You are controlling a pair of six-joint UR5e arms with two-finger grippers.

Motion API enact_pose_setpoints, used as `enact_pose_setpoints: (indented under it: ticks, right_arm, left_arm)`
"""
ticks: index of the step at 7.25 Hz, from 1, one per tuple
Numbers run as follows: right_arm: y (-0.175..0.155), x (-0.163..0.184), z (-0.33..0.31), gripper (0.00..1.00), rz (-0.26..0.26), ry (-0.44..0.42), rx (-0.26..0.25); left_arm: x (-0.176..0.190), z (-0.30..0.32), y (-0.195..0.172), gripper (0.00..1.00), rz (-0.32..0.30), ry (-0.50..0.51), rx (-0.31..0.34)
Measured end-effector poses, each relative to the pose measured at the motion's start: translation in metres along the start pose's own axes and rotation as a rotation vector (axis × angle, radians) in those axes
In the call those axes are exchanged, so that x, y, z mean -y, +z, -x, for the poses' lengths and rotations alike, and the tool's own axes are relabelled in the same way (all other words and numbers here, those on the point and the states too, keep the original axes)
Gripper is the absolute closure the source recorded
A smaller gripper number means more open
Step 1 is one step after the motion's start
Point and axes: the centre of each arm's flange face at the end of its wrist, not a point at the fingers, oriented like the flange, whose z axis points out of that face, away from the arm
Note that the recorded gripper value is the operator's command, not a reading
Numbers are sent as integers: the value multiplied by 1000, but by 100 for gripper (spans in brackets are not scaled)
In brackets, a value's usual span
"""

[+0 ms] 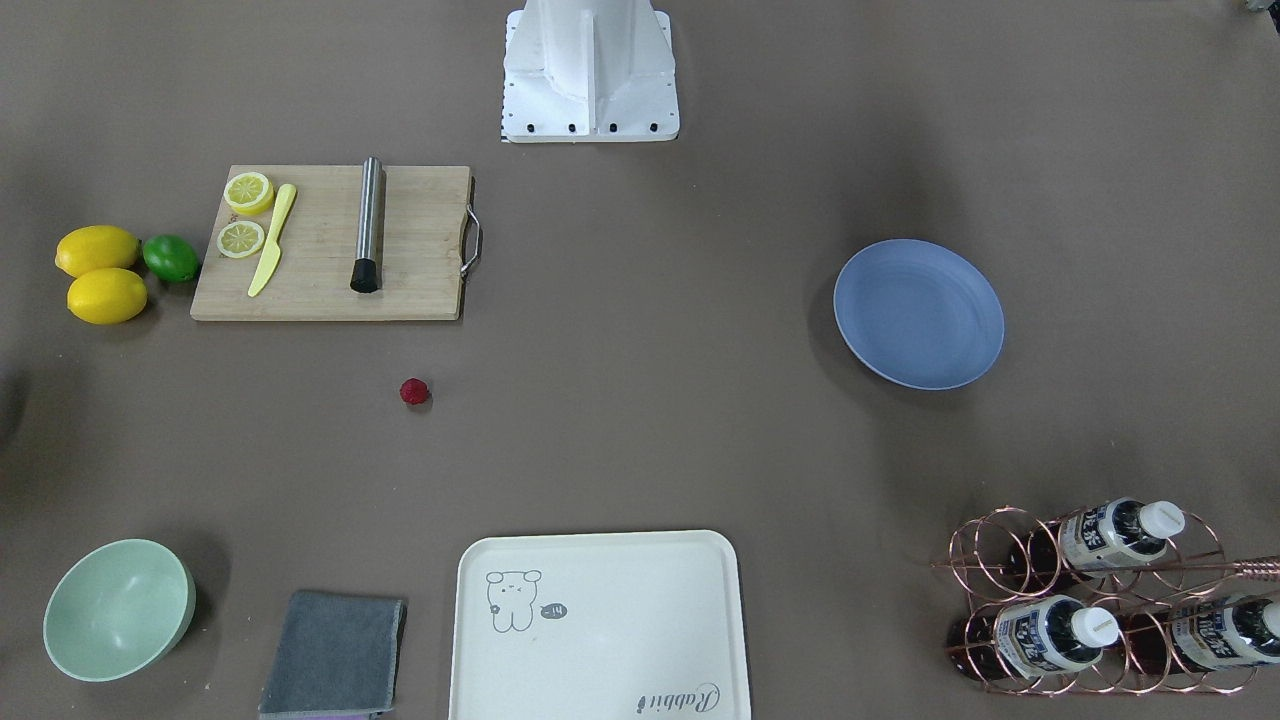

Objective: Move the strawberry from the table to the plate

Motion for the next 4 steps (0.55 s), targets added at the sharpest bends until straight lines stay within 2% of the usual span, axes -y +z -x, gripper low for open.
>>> enact_pose_setpoints:
  ticks: [4]
  right_arm:
    - [-2,1,2,0,-5,-3,2]
  left_arm:
    - [-3,2,2,2,5,-6,1]
